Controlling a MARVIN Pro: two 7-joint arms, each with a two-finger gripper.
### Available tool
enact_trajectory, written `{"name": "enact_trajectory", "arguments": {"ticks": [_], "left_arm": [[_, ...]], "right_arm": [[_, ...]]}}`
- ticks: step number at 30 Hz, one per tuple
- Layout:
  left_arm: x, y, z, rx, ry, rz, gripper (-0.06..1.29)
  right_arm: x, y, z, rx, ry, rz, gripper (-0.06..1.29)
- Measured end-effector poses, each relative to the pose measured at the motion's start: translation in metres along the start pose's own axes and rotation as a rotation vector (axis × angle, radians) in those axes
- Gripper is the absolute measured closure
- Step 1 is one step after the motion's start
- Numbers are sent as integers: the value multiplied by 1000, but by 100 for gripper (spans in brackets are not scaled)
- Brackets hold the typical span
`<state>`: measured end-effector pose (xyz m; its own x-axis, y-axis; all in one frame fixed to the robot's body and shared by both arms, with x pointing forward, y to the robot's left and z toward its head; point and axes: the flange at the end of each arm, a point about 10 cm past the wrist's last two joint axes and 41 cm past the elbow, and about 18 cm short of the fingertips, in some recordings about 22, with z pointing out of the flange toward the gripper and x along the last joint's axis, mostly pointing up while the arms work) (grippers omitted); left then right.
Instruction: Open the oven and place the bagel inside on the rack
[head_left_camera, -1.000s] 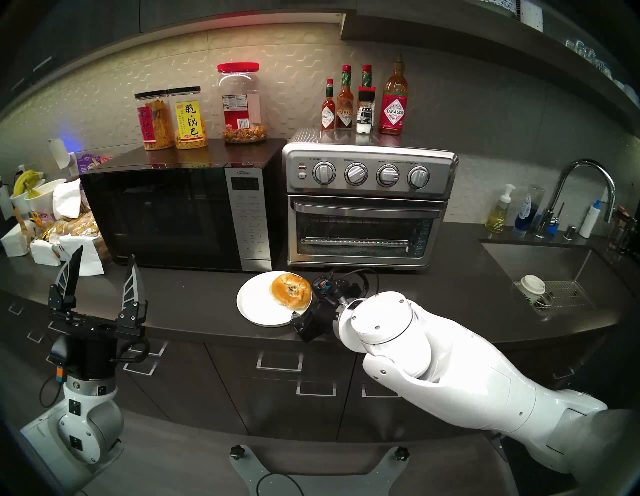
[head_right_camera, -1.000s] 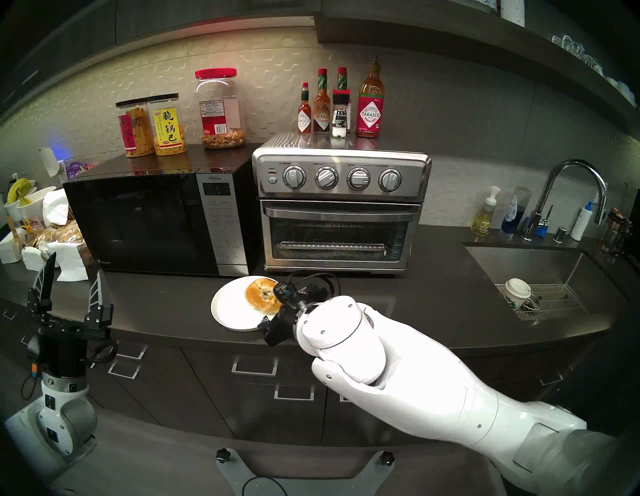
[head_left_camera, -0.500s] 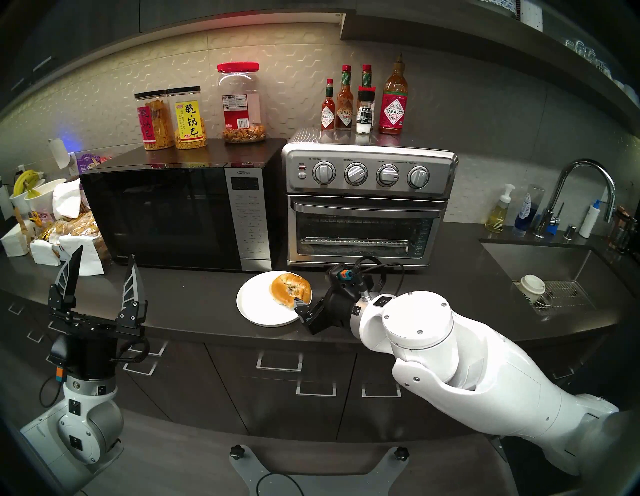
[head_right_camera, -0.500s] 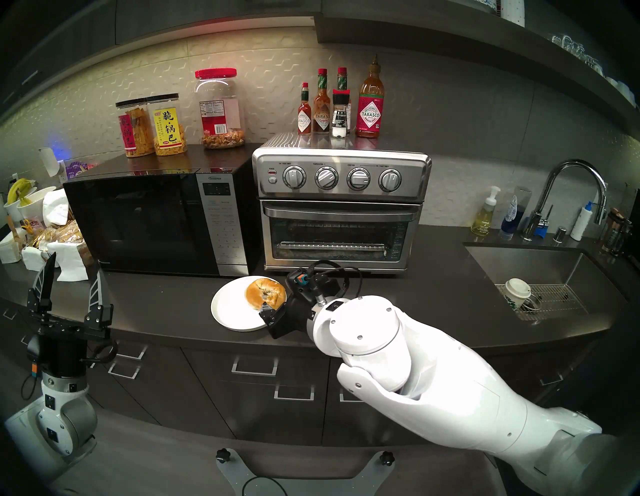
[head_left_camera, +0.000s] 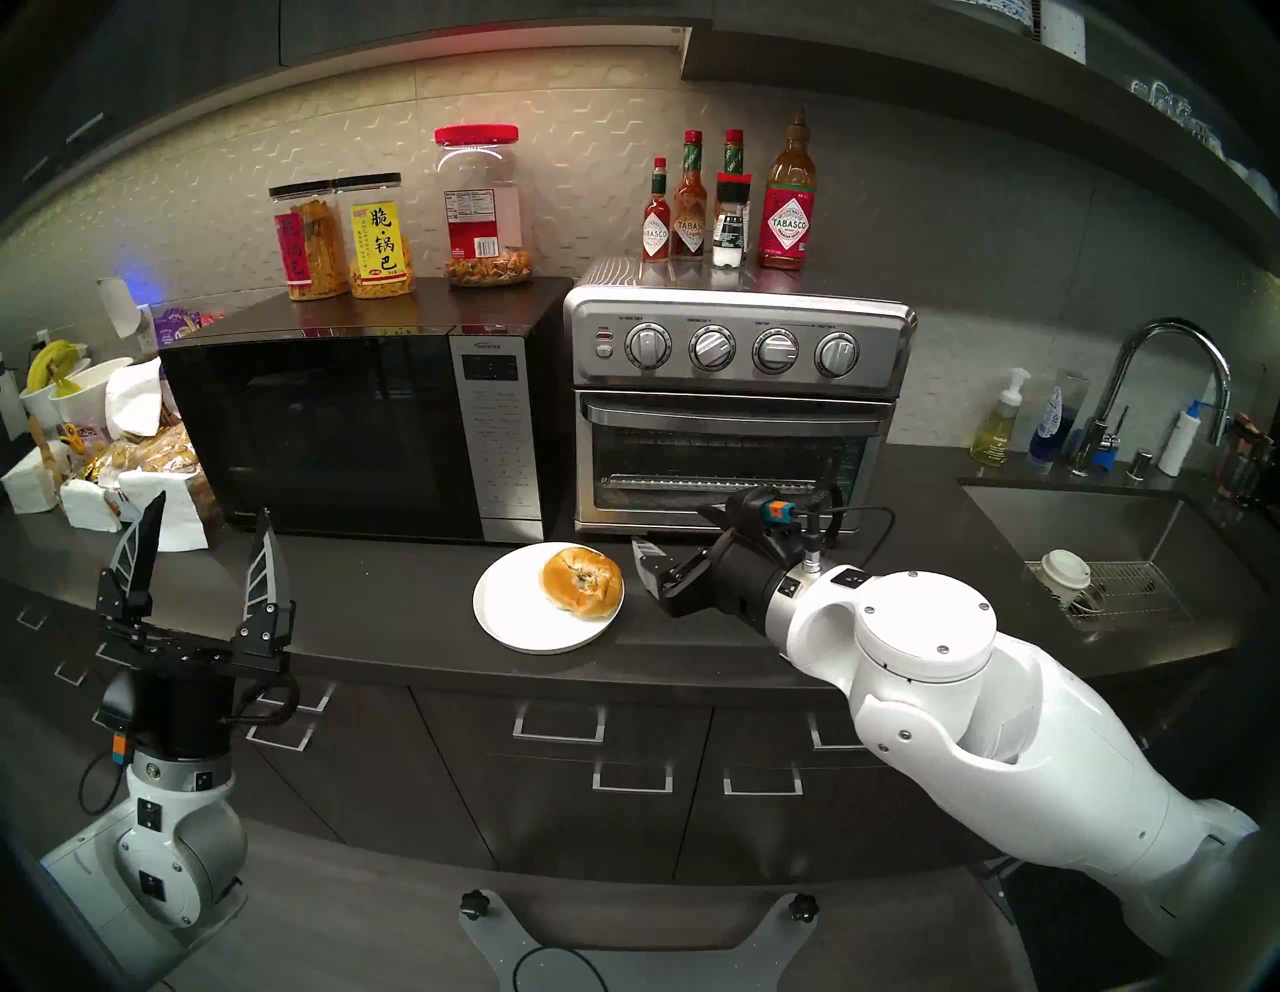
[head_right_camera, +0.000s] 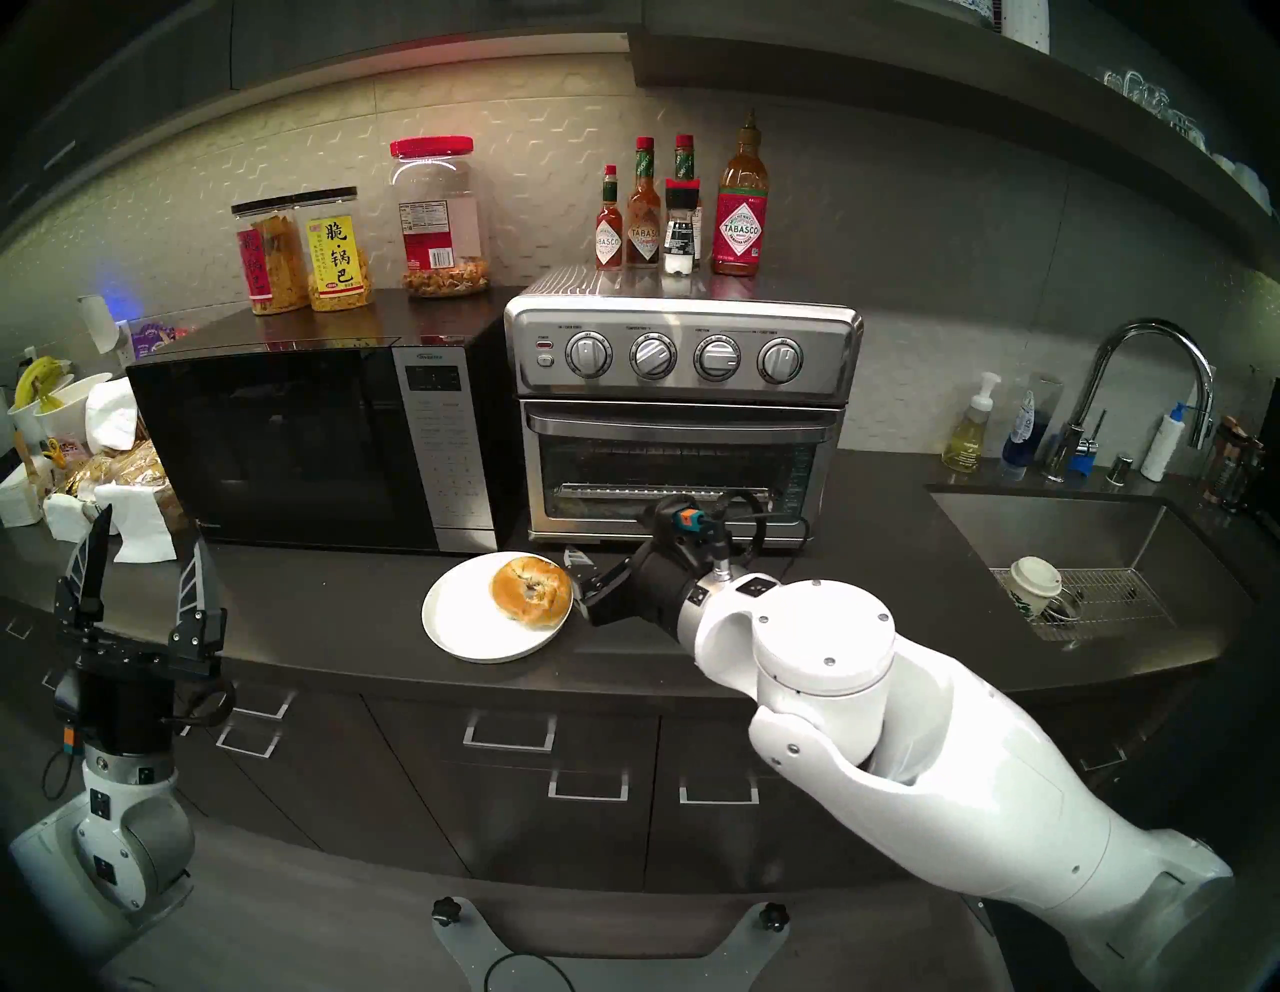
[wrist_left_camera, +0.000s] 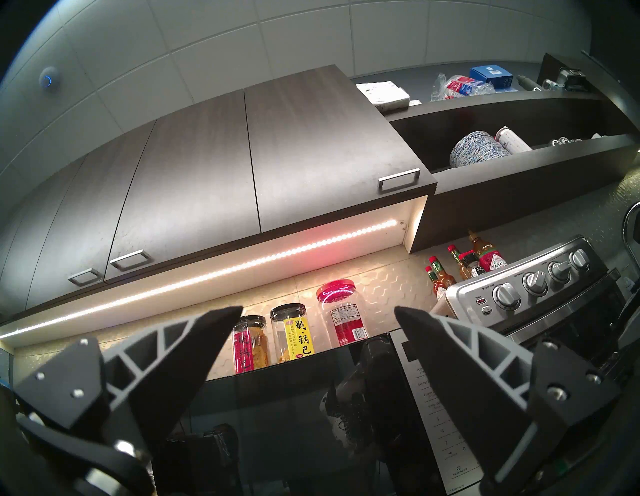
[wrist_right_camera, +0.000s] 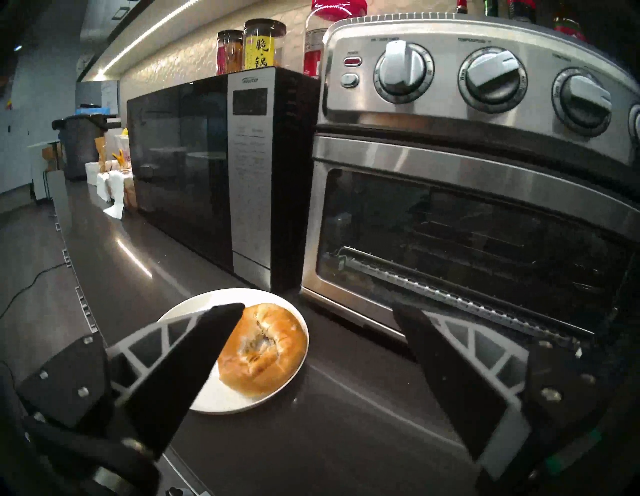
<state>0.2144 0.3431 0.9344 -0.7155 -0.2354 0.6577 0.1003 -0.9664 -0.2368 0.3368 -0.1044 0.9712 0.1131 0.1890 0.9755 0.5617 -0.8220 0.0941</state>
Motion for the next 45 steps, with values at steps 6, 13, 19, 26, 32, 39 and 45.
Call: {"name": "enact_trajectory", "arguments": {"ticks": [6, 13, 19, 26, 32, 39, 45], "left_arm": [[0, 0, 0, 0, 0, 0, -2], [0, 0, 0, 0, 0, 0, -2], [0, 0, 0, 0, 0, 0, -2], [0, 0, 0, 0, 0, 0, -2], [0, 0, 0, 0, 0, 0, -2], [0, 0, 0, 0, 0, 0, -2], [0, 0, 0, 0, 0, 0, -2]], "right_arm": [[-22, 5, 3, 0, -34, 2, 2], [-60, 5, 17, -20, -107, -26, 2], [-78, 2, 32, -46, -139, -26, 2], [-90, -4, 52, -75, -157, -31, 2], [-99, -6, 70, -103, -171, -33, 2], [-103, -5, 88, -132, -177, -26, 2], [-104, -1, 103, -157, -164, -18, 2]]}}
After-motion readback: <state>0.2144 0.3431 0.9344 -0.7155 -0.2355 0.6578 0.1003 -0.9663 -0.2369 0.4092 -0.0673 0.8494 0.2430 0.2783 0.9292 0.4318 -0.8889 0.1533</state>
